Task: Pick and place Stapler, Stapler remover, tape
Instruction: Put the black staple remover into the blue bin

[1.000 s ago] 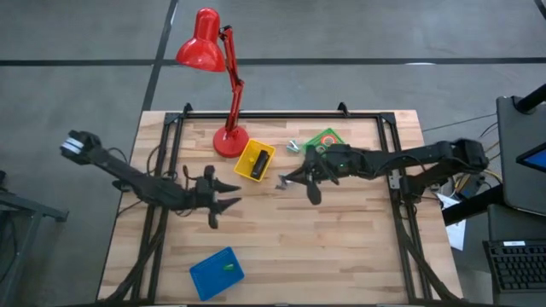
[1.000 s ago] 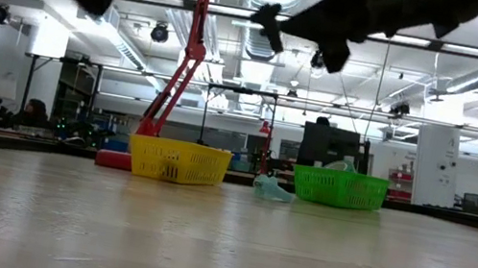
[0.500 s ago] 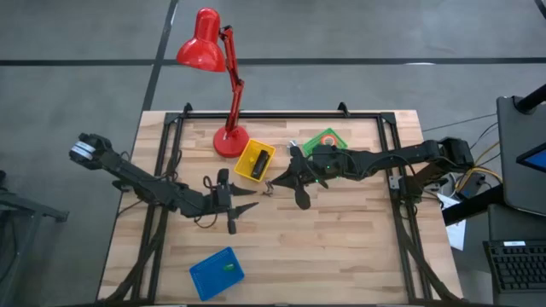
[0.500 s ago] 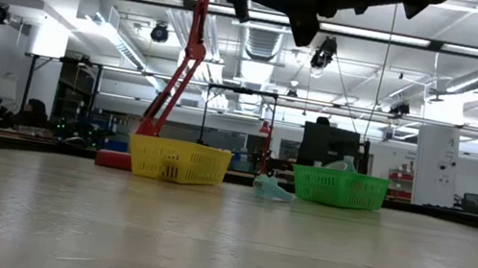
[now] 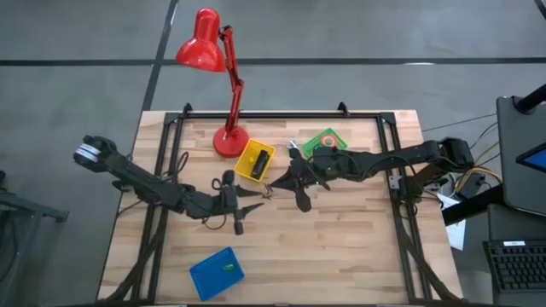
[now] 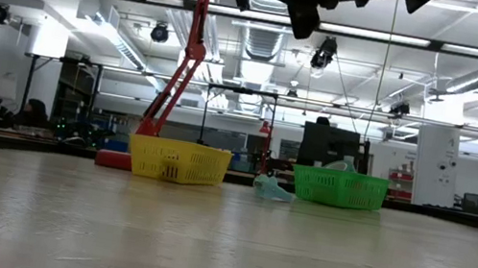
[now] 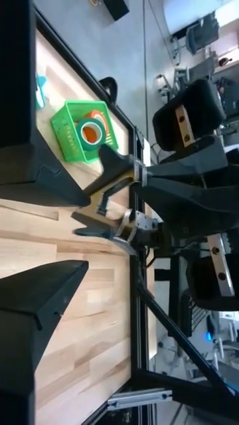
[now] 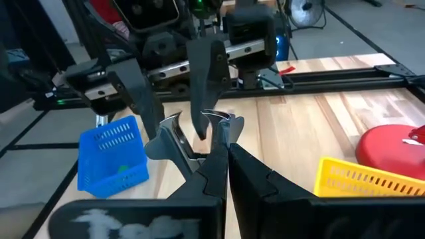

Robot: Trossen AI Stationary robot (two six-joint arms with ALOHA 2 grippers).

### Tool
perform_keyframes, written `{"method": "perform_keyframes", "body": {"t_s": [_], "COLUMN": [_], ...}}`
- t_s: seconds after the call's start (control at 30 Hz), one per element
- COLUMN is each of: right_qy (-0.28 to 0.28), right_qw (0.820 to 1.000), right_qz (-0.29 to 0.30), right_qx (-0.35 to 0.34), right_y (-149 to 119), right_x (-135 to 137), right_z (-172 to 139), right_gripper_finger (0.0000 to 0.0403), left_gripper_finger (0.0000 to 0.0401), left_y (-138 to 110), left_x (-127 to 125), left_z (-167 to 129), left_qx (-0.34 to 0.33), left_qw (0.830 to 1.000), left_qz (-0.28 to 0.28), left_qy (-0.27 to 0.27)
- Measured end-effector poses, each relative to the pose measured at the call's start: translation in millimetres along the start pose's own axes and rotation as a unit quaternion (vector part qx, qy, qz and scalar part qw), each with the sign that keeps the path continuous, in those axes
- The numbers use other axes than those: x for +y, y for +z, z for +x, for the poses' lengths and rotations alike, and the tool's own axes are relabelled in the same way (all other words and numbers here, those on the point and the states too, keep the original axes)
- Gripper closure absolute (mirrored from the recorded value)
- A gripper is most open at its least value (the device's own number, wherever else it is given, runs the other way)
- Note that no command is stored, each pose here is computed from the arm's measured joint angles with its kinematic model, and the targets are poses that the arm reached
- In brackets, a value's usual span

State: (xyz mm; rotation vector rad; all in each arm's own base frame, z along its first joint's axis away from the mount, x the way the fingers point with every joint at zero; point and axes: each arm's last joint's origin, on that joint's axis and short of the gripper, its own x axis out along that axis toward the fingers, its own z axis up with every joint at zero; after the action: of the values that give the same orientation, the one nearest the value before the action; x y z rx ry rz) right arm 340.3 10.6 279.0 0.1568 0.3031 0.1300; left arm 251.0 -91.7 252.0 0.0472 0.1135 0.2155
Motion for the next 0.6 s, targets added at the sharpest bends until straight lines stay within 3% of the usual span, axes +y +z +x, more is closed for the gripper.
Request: {"method": "perform_keyframes", "body": {"t_s": [0.27, 0.53, 0.6], "right_qy": [-0.001, -0.001, -0.001], "right_qw": [1.0, 1.0, 1.0], "right_qz": [0.0, -0.003, -0.003], "right_qx": [0.005, 0.004, 0.003], "right_y": [-1.2, -1.2, -1.0], "right_x": [-0.2, -0.2, -0.3], "right_z": [0.2, 0.2, 0.2], "right_gripper_finger": [0.0395, 0.0394, 0.0394], "left_gripper_finger": [0.0298, 0.0388, 0.0393], "left_y": [5.1, 3.2, 3.3], "left_x": [-0.8, 0.9, 1.4], "left_z": [-0.3, 1.4, 1.7], "left_qx": [-0.006, -0.001, -0.001], "left_qw": [1.0, 1.0, 1.0], "left_qz": [-0.007, -0.004, -0.004], "left_qy": [-0.017, -0.013, -0.011]}}
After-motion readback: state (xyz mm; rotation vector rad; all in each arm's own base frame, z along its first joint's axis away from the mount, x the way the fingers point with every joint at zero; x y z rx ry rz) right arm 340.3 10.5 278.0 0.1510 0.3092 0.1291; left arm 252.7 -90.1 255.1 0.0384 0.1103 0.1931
